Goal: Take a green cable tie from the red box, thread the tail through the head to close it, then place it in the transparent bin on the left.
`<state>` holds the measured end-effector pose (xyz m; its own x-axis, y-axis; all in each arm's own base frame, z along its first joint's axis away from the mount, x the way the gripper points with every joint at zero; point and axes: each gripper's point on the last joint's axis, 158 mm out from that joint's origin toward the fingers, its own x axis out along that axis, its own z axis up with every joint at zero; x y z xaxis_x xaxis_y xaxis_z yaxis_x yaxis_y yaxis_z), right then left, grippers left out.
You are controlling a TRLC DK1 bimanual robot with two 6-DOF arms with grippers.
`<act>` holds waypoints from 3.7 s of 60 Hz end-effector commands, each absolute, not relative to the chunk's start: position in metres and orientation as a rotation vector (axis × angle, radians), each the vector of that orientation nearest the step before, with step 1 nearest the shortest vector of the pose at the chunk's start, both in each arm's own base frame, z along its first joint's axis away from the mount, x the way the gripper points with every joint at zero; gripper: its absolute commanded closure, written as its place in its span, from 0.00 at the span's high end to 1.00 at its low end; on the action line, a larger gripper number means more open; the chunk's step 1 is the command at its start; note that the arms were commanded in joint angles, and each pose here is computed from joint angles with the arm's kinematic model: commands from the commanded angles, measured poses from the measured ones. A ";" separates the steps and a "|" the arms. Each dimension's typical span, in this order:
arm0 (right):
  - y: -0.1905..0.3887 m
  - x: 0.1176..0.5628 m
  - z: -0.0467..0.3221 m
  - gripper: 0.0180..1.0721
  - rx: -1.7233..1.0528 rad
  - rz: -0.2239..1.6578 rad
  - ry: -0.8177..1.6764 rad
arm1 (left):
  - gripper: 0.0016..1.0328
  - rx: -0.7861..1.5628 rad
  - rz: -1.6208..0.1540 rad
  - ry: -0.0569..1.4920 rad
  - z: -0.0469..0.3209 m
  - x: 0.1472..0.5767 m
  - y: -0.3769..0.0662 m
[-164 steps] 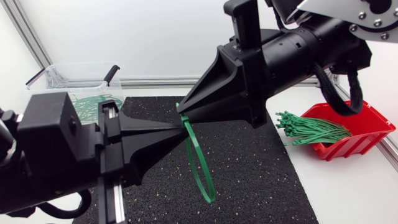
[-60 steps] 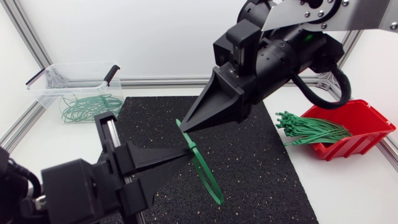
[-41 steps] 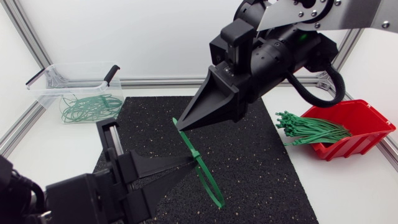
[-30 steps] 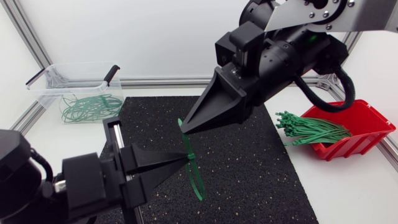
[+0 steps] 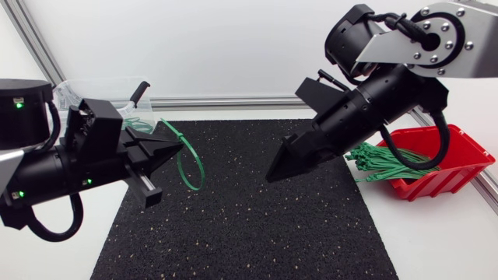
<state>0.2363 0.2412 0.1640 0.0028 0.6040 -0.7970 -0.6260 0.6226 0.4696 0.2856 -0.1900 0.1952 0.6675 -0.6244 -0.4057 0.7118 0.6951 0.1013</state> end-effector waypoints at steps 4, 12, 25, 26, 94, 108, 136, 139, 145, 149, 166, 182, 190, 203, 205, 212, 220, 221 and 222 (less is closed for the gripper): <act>0.217 0.256 0.165 0.96 -0.069 0.848 1.146 | 0.03 0.213 -0.571 0.385 0.217 0.334 -0.137; 0.190 0.276 0.161 0.96 -0.161 0.696 1.065 | 0.03 0.183 -0.385 0.376 0.230 0.379 -0.075; 0.165 0.283 0.177 0.96 -0.209 0.585 0.939 | 0.03 0.170 -0.057 0.193 0.291 0.432 0.016; 0.163 0.282 0.178 0.96 -0.209 0.582 0.936 | 0.03 0.164 -0.045 0.186 0.294 0.434 0.020; 0.082 0.248 0.202 0.96 -0.203 0.404 0.755 | 0.94 0.129 0.209 0.609 0.237 0.485 0.092; 0.045 0.251 0.211 0.96 -0.145 0.254 0.601 | 0.96 0.138 0.204 0.582 0.233 0.432 0.083; 0.014 0.229 0.217 0.96 -0.091 0.097 0.317 | 0.96 0.131 0.154 0.414 0.202 0.350 0.046; 0.012 0.229 0.215 0.96 -0.085 0.085 0.296 | 0.96 0.116 0.154 0.395 0.197 0.342 0.044; 0.007 0.228 0.213 0.96 -0.076 0.061 0.251 | 0.96 0.095 0.148 0.342 0.195 0.329 0.039; 0.007 0.231 0.209 0.96 -0.072 0.056 0.238 | 0.96 0.079 0.147 0.310 0.193 0.319 0.037; 0.004 0.240 0.191 0.96 -0.052 0.033 0.181 | 0.96 0.032 0.106 0.217 0.179 0.287 0.022; 0.001 0.248 0.173 0.96 -0.032 0.014 0.128 | 0.96 0.021 0.072 0.182 0.167 0.274 0.015; 0.000 0.250 0.164 0.96 -0.021 0.005 0.102 | 0.96 0.016 0.055 0.165 0.161 0.268 0.011; -0.002 0.254 0.150 0.96 -0.001 -0.010 0.058 | 0.96 0.009 0.026 0.136 0.149 0.261 0.005; -0.002 0.254 0.149 0.96 0.000 -0.010 0.057 | 0.96 0.008 0.022 0.132 0.147 0.260 0.004; -0.002 0.254 0.149 0.96 0.000 -0.010 0.057 | 0.96 0.004 0.006 0.117 0.140 0.258 0.001; -0.002 0.254 0.149 0.96 0.000 -0.010 0.057 | 0.93 0.000 -0.011 0.100 0.133 0.255 -0.002; -0.002 0.254 0.149 0.96 0.000 -0.010 0.057 | 0.93 -0.001 -0.013 0.097 0.132 0.255 -0.003; -0.002 0.254 0.149 0.96 0.000 -0.010 0.057 | 0.93 -0.001 -0.014 0.097 0.131 0.255 -0.003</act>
<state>0.2535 -0.0032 0.1553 0.9983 -0.0146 -0.0560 0.0133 0.9997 -0.0223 0.2560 0.0020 0.1454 0.9964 0.0069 -0.0849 -0.0052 0.9998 0.0209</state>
